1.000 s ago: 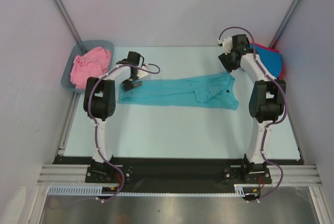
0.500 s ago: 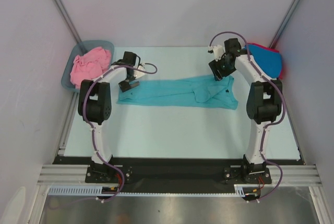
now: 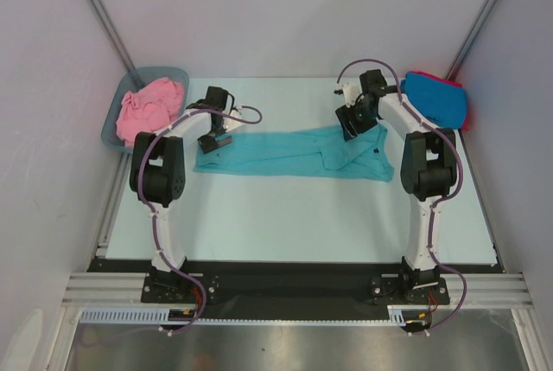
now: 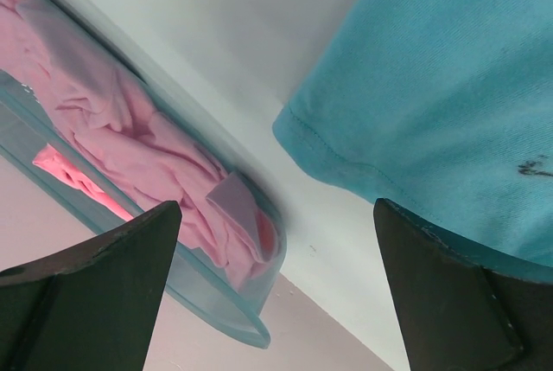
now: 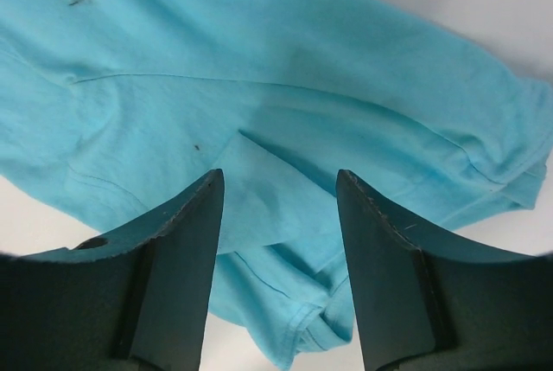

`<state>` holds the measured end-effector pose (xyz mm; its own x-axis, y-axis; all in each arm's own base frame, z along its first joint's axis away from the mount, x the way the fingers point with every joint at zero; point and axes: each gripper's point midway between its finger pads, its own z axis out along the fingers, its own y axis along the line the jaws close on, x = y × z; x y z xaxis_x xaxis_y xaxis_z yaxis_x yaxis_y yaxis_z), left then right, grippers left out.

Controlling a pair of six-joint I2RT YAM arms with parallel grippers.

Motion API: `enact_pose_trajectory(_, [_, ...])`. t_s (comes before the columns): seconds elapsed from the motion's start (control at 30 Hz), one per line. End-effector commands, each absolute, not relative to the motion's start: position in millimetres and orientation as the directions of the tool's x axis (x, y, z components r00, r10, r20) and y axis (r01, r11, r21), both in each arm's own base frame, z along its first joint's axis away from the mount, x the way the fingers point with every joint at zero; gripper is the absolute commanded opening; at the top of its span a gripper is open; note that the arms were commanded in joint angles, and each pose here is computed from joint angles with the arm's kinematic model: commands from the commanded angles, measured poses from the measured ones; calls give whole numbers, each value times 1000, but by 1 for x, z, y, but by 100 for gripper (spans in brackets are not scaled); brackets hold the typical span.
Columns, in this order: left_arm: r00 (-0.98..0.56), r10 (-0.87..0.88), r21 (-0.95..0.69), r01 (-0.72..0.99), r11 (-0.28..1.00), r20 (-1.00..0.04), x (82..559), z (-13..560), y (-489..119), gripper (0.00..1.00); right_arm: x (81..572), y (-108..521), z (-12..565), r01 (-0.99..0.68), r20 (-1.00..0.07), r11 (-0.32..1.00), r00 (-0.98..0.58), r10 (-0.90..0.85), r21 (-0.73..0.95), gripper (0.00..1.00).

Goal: Fold and stack the t-shirts
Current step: Fold the tshirt

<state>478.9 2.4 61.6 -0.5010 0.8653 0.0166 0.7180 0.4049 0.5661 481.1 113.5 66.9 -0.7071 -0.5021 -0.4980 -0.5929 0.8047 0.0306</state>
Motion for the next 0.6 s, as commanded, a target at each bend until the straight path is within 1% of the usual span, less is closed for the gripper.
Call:
enact_pose_trajectory(0.0, [-507, 861, 607, 673, 422, -37, 486, 86, -3, 100, 485, 130, 75, -611, -529, 791, -686, -499, 47, 59])
enact_pose_trajectory(0.13, [-506, 861, 603, 674, 428, -46, 487, 83, -6, 100, 478, 133, 62, -615, -504, 787, -696, -510, 52, 57])
enact_pose_trajectory(0.27, [-503, 863, 597, 678, 429, -48, 487, 80, -9, 100, 472, 135, 50, -609, -483, 791, -712, -509, 63, 52])
enact_pose_trajectory(0.57, [-507, 860, 595, 672, 440, -64, 489, 79, -11, 100, 470, 132, 36, -588, -466, 807, -730, -500, 56, 48])
